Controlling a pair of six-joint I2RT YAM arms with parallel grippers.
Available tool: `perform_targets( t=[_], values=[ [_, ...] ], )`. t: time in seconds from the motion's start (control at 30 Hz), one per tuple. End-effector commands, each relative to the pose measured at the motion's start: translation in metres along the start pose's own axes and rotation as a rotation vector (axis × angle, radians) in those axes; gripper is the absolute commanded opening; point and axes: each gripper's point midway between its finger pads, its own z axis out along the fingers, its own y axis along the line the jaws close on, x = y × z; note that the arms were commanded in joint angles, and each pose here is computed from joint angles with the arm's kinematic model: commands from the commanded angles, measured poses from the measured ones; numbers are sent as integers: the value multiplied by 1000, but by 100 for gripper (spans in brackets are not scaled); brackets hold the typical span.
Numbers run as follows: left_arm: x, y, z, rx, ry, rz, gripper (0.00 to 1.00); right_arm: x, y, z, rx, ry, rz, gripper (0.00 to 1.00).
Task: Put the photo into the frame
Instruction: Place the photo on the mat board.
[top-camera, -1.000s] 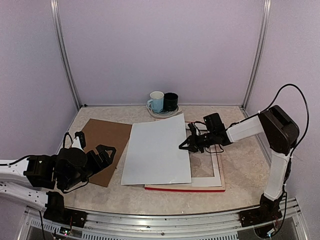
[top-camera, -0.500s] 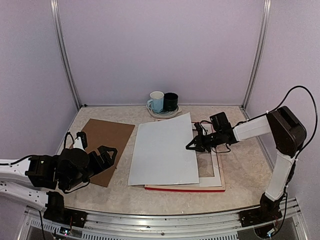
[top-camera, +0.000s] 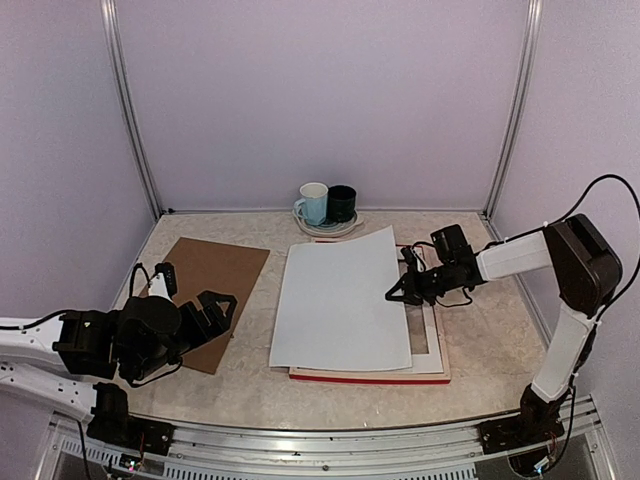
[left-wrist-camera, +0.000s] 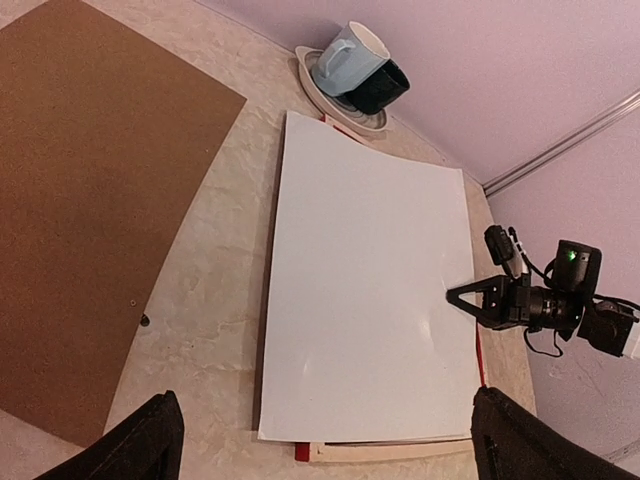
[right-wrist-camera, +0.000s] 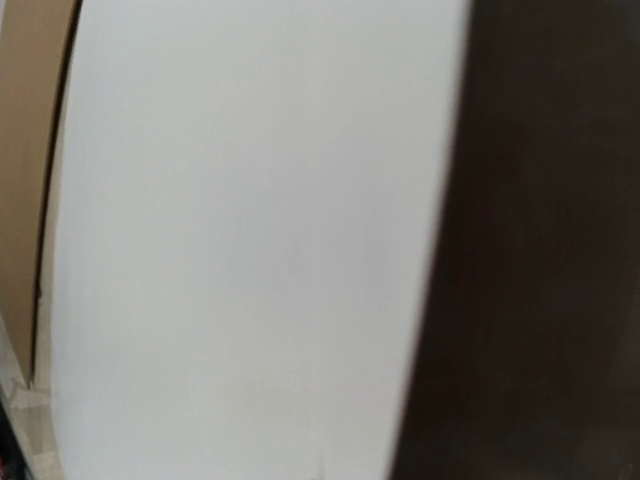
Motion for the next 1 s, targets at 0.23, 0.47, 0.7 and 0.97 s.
perform_targets(
  t=[0.23, 0.47, 0.7, 0.97],
  values=[
    [-3, 0, 1, -2, -29, 26, 99, -6, -11, -19, 54, -25, -22, 0],
    [-2, 0, 2, -4, -28, 33, 99, -5, -16, -23, 70, -17, -35, 0],
    [-1, 0, 2, -4, -29, 35, 99, -6, -17, -28, 95, -20, -52, 0],
    [-1, 0, 2, -4, -28, 35, 99, -5, -23, -32, 134, -25, -65, 0]
  ],
)
